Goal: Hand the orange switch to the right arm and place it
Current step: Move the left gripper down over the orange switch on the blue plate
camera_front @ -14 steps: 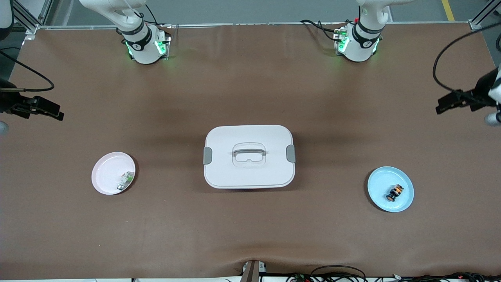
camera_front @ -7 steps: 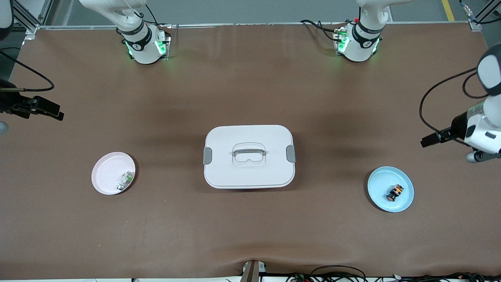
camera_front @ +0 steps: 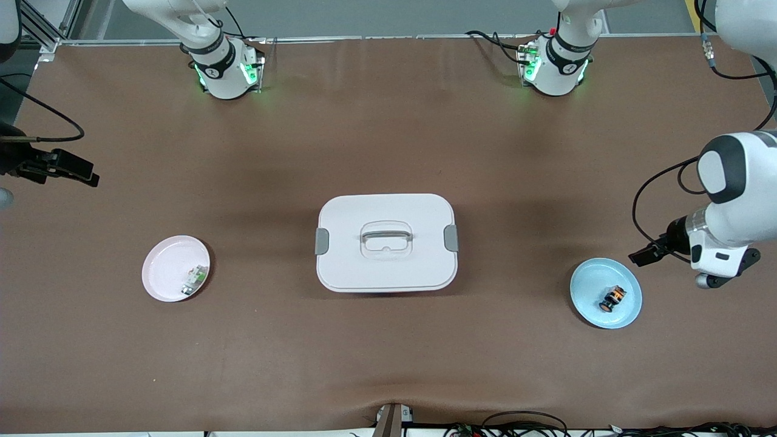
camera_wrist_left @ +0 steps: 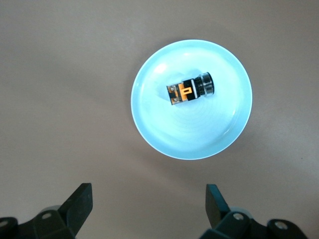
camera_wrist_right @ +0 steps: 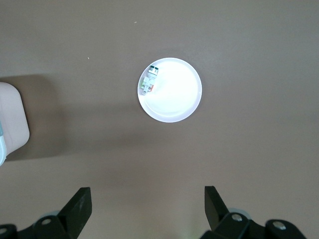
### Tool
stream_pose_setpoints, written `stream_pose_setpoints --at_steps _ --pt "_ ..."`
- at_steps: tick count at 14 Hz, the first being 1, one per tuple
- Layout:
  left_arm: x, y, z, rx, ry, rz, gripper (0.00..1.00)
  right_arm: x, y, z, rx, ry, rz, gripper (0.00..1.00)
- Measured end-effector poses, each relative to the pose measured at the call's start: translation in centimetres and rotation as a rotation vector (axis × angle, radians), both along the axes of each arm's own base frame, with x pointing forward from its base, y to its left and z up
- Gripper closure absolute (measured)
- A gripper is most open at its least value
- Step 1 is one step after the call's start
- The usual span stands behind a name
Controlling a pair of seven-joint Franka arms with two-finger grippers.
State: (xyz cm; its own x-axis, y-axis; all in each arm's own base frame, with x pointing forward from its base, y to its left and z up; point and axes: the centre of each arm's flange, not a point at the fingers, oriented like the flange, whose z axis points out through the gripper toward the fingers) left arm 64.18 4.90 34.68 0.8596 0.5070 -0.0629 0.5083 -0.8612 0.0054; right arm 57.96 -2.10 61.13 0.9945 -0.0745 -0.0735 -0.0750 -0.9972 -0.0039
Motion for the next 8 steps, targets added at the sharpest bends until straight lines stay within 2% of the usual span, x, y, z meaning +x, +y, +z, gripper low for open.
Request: stream_pose_setpoints --at_steps 5,8 --pt "2.0 -0.3 -4.6 -0.071 0.011 0.124 0.0 0.0 0.0 0.0 0.0 0.0 0.0 0.0" --pt "3.4 -0.1 -7.6 -0.078 0.009 0.216 0.0 0.0 0.0 0.0 0.0 0.0 0.0 0.0"
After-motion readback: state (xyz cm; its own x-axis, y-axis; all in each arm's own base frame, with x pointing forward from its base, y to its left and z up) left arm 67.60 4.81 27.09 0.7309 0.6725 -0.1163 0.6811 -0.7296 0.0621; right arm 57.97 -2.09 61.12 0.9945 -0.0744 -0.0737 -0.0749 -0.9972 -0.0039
